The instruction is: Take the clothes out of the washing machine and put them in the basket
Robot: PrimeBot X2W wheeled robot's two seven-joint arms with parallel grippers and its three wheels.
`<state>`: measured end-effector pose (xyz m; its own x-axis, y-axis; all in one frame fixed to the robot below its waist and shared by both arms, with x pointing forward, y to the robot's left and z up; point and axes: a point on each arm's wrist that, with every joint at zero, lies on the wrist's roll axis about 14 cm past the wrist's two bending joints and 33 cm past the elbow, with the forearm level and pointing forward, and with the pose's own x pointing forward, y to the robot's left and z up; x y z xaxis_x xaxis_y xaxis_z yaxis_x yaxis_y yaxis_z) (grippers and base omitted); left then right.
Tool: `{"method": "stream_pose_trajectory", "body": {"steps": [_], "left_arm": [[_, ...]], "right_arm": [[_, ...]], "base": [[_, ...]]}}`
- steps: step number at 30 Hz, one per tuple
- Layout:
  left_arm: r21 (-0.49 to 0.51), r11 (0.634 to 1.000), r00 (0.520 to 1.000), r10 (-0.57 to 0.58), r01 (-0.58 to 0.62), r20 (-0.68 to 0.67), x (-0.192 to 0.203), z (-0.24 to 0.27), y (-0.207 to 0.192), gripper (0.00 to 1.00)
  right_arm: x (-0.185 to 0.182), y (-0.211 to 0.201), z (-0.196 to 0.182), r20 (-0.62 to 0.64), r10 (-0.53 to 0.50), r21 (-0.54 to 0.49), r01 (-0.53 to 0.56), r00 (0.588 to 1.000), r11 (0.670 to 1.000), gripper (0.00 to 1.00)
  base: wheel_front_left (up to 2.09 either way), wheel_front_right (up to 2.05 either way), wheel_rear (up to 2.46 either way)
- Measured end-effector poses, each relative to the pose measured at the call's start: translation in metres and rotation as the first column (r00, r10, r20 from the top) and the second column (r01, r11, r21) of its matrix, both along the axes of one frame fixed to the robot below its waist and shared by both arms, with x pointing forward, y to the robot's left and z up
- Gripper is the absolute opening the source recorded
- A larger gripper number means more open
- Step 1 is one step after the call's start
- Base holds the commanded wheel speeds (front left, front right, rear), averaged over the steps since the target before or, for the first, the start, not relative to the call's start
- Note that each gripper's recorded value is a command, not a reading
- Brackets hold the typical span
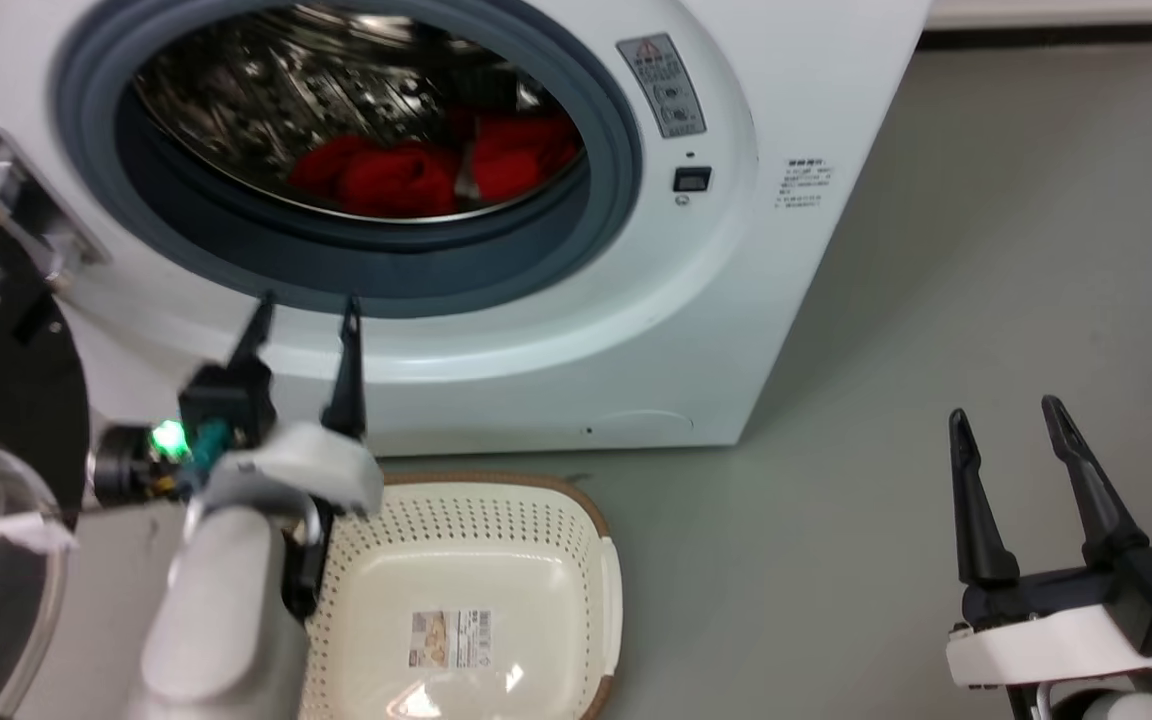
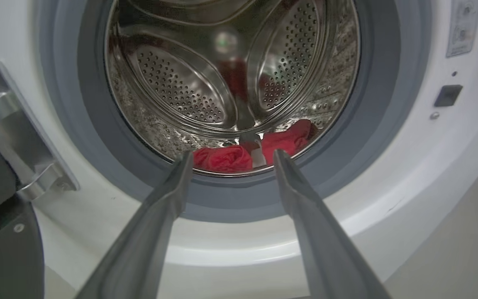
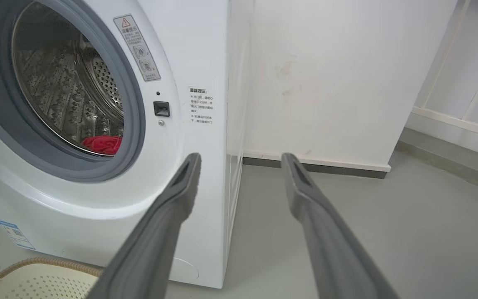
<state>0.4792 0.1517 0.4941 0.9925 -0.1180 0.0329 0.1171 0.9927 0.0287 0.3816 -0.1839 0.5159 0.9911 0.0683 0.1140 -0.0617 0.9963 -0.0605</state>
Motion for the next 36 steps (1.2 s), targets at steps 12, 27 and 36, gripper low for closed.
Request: {"method": "stream_pose_trajectory", "body": {"steps": [12,27,36], "left_arm": [[0.119,0.99,0.986,-0.061,0.081,-0.158,0.129,-0.037,-0.006,1.0],[0.247,0.956,0.883,-0.025,0.159,-0.47,0.235,-0.115,-0.005,1.0],[0.276,0.937,0.762,0.018,0.213,-0.648,0.265,-0.163,-0.015,1.0]], "right_arm": [[0.036,-0.02,-0.03,-0.067,-0.055,0.002,0.055,0.996,0.998,1.0],[0.066,-0.043,-0.081,-0.169,-0.112,0.007,0.115,0.979,0.993,1.0],[0.069,-0.059,-0.113,-0.24,-0.156,-0.003,0.16,0.958,0.987,1.0]], "base": [[0.0,0.0,0.0],[0.0,0.0,0.0],[0.0,0.0,0.0]]}}
